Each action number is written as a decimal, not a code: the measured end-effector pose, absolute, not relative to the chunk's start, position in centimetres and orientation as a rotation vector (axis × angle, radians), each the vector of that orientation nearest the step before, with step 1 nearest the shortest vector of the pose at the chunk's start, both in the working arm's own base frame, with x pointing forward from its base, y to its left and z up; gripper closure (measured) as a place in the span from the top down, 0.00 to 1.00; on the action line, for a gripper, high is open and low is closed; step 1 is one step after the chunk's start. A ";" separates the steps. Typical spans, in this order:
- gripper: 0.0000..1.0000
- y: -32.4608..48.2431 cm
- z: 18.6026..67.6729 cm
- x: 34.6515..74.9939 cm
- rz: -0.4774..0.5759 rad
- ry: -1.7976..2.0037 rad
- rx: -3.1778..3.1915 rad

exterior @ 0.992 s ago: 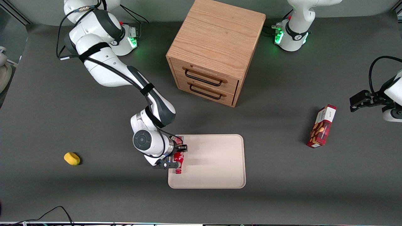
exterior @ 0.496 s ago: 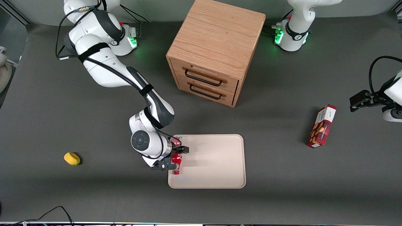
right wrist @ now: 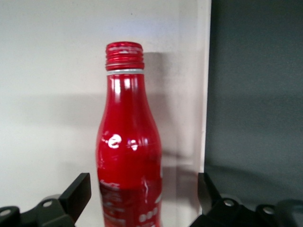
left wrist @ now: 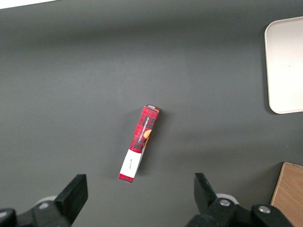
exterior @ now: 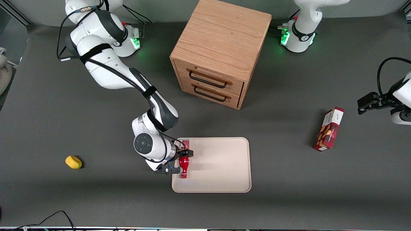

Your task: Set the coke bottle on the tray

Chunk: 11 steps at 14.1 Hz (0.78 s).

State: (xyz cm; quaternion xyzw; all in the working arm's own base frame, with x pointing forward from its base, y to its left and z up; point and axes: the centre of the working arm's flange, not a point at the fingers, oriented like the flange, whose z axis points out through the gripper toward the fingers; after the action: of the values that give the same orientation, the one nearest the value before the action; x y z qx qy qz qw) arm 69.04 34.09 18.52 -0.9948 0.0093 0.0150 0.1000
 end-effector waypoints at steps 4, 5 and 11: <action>1.00 34.3 19.1 69.2 0.031 0.025 -2.936; 1.00 34.4 19.1 69.1 0.030 0.022 -2.935; 1.00 35.4 19.4 68.9 0.023 0.004 -2.933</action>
State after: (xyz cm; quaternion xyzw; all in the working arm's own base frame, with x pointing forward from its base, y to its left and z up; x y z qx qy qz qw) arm 68.86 35.36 19.43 -0.9945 0.0013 0.0077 0.1042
